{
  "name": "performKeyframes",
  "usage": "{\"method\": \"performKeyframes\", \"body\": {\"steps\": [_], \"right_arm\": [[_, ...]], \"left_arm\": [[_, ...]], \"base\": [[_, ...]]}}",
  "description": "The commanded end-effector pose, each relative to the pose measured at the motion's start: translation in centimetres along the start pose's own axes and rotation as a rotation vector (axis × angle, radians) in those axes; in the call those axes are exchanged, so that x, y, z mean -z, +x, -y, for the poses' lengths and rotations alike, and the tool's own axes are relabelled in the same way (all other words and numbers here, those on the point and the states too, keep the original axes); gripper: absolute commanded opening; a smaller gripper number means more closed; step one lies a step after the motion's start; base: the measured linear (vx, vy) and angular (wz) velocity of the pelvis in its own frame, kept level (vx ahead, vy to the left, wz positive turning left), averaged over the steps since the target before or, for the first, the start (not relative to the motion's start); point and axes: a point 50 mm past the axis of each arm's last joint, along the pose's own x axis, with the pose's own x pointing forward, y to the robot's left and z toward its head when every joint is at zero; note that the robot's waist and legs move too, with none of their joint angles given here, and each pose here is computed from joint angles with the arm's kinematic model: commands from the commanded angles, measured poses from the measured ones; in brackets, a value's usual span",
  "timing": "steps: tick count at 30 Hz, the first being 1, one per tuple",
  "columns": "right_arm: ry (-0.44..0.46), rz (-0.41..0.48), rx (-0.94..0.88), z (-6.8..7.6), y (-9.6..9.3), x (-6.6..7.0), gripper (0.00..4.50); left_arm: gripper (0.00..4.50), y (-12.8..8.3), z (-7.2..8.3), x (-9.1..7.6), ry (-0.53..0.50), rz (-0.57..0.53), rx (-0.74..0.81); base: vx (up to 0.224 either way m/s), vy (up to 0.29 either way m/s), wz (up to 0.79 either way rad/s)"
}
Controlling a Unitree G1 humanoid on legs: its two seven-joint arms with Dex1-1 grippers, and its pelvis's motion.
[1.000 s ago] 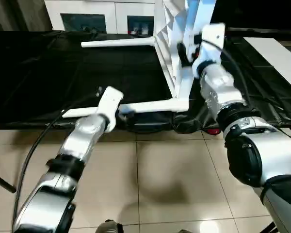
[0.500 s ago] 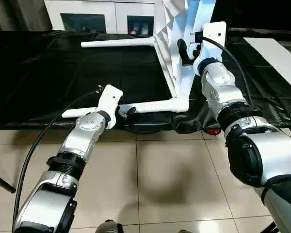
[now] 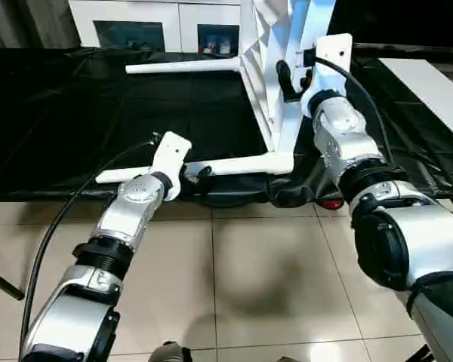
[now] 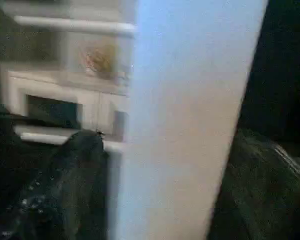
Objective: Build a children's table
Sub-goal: Flip table
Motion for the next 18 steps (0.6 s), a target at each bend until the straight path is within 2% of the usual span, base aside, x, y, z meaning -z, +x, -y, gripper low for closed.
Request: {"method": "performKeyframes", "body": {"steps": [1, 2, 6, 12, 15, 18], "right_arm": [[0.044, -0.019, -0.118, -0.7, -3.1, 2.7, 4.22], [0.048, -0.013, -0.141, -0.9, -4.0, 3.1, 4.22], [0.042, -0.014, -0.137, -1.0, -4.1, 3.3, 4.22], [0.044, -0.014, -0.141, -1.2, -5.3, 2.9, 4.22], [0.045, -0.023, -0.156, -1.4, -6.4, 2.9, 4.22], [0.054, -0.04, -0.179, -1.6, -8.0, 3.7, 4.36]], "left_arm": [[4.44, 0.3, -1.2, -3.2, -0.005, 0.165, -0.075], [4.44, 0.2, -1.3, -3.7, -0.019, 0.193, -0.09], [4.44, 0.0, -1.1, -3.8, -0.029, 0.2, -0.091], [4.44, -0.7, -0.8, -4.0, -0.086, 0.251, -0.159], [4.44, -1.9, -1.1, -3.4, -0.079, 0.269, -0.233], [4.44, -4.6, -1.7, -1.8, -0.102, 0.261, -0.315]], "base": [[0.0, 0.0, 0.0], [0.0, 0.0, 0.0], [0.0, 0.0, 0.0], [0.0, 0.0, 0.0], [0.0, 0.0, 0.0], [0.0, 0.0, 0.0]]}}
